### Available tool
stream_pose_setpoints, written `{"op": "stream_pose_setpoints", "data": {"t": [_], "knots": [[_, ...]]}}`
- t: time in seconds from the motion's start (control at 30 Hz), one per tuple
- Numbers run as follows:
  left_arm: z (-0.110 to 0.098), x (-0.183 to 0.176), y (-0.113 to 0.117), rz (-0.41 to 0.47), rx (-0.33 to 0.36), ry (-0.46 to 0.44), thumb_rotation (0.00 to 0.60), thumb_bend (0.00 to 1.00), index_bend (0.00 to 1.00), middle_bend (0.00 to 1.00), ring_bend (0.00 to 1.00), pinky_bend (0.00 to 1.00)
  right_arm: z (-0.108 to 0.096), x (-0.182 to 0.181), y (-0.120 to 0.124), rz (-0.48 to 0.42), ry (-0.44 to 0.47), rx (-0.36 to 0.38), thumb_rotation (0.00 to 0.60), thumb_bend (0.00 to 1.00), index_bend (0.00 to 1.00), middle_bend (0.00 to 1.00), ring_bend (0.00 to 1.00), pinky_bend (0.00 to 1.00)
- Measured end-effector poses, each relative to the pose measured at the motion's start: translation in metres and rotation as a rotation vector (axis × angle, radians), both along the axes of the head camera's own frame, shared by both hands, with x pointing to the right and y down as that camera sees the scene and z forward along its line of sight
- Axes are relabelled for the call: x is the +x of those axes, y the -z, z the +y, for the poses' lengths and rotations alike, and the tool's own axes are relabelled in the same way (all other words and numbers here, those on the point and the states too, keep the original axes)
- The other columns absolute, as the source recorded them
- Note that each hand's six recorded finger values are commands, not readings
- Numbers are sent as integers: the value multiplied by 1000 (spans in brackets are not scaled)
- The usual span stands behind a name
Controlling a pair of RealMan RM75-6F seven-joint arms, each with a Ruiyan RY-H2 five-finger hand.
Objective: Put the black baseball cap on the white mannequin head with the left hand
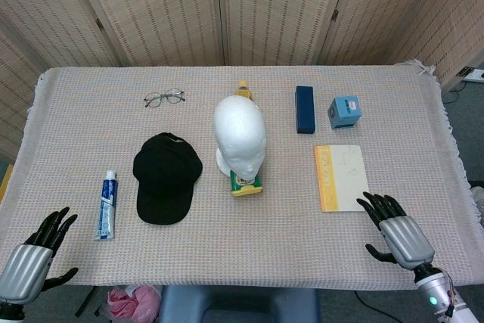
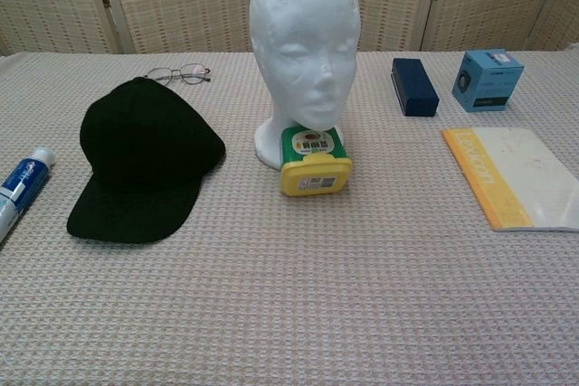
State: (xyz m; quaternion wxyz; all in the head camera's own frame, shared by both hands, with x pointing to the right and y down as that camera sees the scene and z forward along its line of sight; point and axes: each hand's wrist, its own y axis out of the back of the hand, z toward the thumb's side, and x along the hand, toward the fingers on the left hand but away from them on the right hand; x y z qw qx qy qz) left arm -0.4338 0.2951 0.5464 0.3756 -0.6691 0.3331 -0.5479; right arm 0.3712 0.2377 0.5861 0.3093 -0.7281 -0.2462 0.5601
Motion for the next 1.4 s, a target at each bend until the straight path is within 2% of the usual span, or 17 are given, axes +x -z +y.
{"op": "stream_pose_setpoints", "data": {"t": [0.33,0.5,0.6,0.7,0.9,1.03,1.13,1.4], "knots": [[0,4,0,5,5,-12,600,108,0,0,71,407,1,0,2,-2,3,4,600,216,0,0,0,0],[0,9,1,17,26,-29,600,108,0,7,123,408,1,0,3,-5,1,6,600,216,0,0,0,0],[-2,14,4,36,72,-44,600,107,14,94,182,420,-1,0,3,-10,-5,11,600,217,0,0,0,0],[-1,23,4,67,122,-73,600,108,84,189,238,453,-3,0,1,-10,-9,7,600,220,0,0,0,0],[4,46,-9,132,149,-128,600,107,243,286,296,512,-6,0,-2,-18,-11,-6,600,221,0,0,0,0],[6,62,-15,160,146,-150,600,136,287,289,296,512,-8,1,1,-26,-18,1,600,221,0,0,0,0],[7,74,-18,176,135,-146,600,194,269,289,296,512,-8,2,3,-33,-21,3,600,221,0,0,0,0],[3,99,-36,171,94,-139,600,235,245,289,295,512,-10,5,7,-47,-29,9,600,221,0,0,0,0]]}}
